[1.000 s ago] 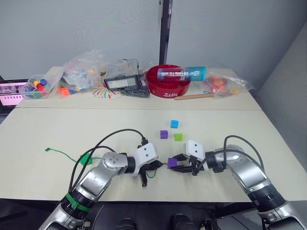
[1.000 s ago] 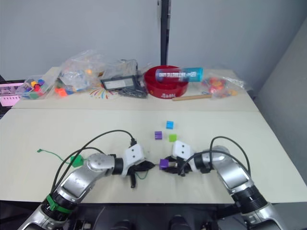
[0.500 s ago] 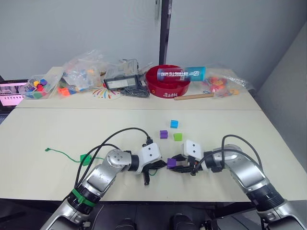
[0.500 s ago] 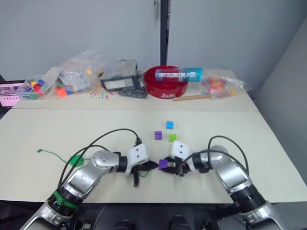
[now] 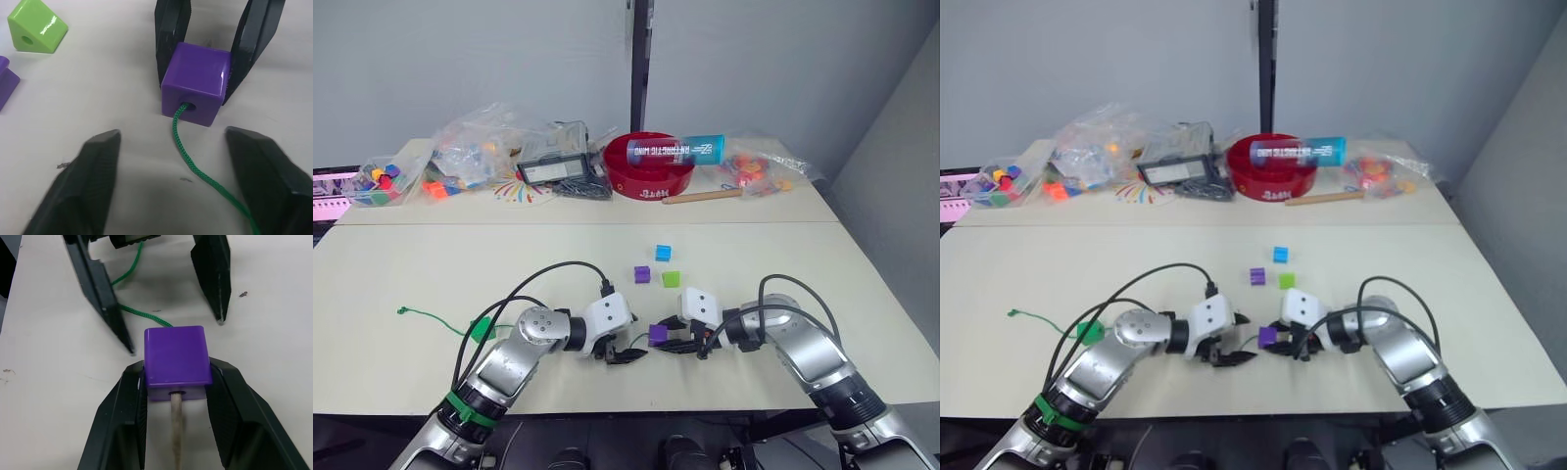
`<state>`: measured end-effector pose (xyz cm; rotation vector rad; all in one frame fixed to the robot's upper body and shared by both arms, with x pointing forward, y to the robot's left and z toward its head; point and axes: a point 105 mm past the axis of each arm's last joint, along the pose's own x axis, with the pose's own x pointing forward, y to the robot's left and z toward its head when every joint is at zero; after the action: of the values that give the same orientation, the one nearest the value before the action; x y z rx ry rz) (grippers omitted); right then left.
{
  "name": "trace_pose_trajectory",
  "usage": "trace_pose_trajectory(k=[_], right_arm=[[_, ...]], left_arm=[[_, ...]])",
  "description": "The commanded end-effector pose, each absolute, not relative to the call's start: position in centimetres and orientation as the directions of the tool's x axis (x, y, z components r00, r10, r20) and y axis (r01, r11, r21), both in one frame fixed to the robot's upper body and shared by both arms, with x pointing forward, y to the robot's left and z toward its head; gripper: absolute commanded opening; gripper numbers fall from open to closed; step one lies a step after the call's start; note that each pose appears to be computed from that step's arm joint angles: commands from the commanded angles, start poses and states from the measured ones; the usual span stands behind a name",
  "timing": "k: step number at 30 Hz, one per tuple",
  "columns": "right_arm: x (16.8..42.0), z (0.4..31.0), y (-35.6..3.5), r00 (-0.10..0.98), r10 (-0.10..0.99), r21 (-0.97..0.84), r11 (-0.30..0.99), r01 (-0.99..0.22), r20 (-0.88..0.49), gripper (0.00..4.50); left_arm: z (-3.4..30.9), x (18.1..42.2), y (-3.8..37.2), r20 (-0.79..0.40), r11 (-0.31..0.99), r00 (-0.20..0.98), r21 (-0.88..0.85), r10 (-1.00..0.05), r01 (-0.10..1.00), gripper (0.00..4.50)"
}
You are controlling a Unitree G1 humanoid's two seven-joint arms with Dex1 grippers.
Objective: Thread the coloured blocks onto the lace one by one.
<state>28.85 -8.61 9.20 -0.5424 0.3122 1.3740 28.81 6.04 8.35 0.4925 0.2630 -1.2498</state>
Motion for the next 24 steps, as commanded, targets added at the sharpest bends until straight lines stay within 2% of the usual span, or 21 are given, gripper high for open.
trace_pose_trajectory(k=[1,3,5,7,11,12,17,24], right_arm=[[28.4,8.9,-8.1,0.147,0.840,-0.160,0.072,-0.984,-0.522,1.18],[28.4,8.9,-8.1,0.149,0.843,-0.155,0.079,-0.985,-0.518,1.18],[28.5,9.6,-8.0,0.157,0.853,-0.148,0.095,-0.984,-0.498,2.23],[28.3,10.3,-8.2,0.159,0.860,-0.137,0.105,-0.985,-0.486,2.81],[28.1,11.0,-8.6,0.169,0.862,-0.141,0.115,-0.983,-0.477,4.28],[28.1,11.2,-8.7,0.178,0.864,-0.144,0.124,-0.982,-0.471,4.47],[27.7,12.0,-10.7,0.213,0.863,-0.143,0.165,-0.976,-0.459,4.47],[27.4,11.1,-12.6,0.256,0.837,-0.148,0.210,-0.966,-0.483,4.47]], left_arm=[[9.7,28.7,5.9,-0.407,0.220,0.305,0.243,-0.861,0.945,4.47],[9.7,28.7,5.8,-0.406,0.220,0.304,0.240,-0.862,0.946,4.47],[9.5,28.7,5.7,-0.407,0.207,0.288,0.231,-0.867,0.951,4.50],[9.7,28.7,5.3,-0.400,0.191,0.267,0.219,-0.877,0.957,4.50],[9.7,28.8,4.9,-0.399,0.173,0.251,0.222,-0.882,0.960,4.50],[9.7,28.9,4.7,-0.398,0.171,0.249,0.222,-0.883,0.960,4.50],[9.6,29.2,3.6,-0.386,0.143,0.223,0.223,-0.895,0.964,4.50],[8.5,29.4,2.4,-0.394,0.111,0.183,0.199,-0.901,0.974,4.50]])
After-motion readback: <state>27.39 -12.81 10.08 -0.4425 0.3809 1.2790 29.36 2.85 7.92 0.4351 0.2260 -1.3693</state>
